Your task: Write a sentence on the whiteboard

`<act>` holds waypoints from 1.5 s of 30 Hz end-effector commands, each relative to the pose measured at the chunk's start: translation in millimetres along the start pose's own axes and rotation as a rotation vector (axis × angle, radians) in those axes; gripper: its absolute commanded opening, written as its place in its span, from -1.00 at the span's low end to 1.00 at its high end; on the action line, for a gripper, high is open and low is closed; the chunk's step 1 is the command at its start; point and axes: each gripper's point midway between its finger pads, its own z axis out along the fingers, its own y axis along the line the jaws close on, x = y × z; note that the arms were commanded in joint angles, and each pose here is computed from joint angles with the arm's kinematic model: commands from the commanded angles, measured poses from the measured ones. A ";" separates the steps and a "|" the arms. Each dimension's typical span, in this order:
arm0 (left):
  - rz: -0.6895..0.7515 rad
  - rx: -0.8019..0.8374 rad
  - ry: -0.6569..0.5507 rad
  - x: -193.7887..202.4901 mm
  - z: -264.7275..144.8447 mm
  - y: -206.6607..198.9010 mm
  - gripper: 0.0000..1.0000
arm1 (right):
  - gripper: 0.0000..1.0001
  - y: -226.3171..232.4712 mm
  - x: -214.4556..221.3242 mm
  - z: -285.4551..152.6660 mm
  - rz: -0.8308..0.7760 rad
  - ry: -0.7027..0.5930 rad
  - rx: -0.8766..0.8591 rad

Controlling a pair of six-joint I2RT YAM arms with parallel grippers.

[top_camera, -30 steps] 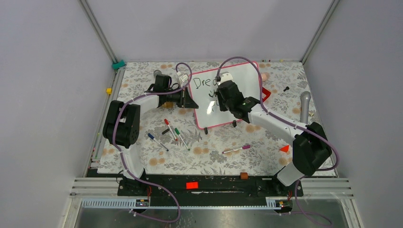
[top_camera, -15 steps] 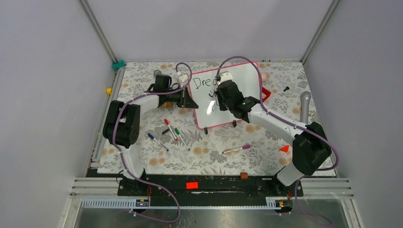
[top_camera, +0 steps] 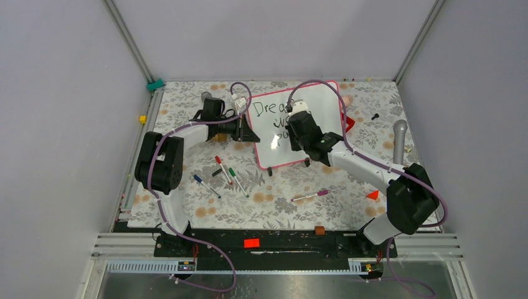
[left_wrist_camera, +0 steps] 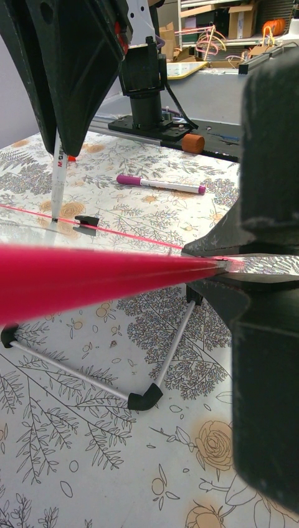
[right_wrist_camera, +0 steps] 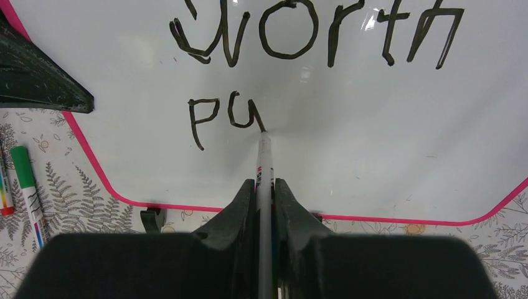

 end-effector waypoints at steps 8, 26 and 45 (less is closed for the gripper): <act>-0.114 -0.257 0.178 75.7 9.7 59.1 -1.00 | -1.00 -14.2 -46.9 -26.0 0.038 -0.113 0.022; -0.111 -0.251 0.180 76.5 10.1 57.9 -1.00 | -1.00 -11.9 -59.3 -6.8 0.051 -0.110 0.020; -0.112 -0.255 0.181 76.8 10.4 59.4 -1.00 | -1.00 -10.8 -39.7 5.8 0.051 -0.059 0.026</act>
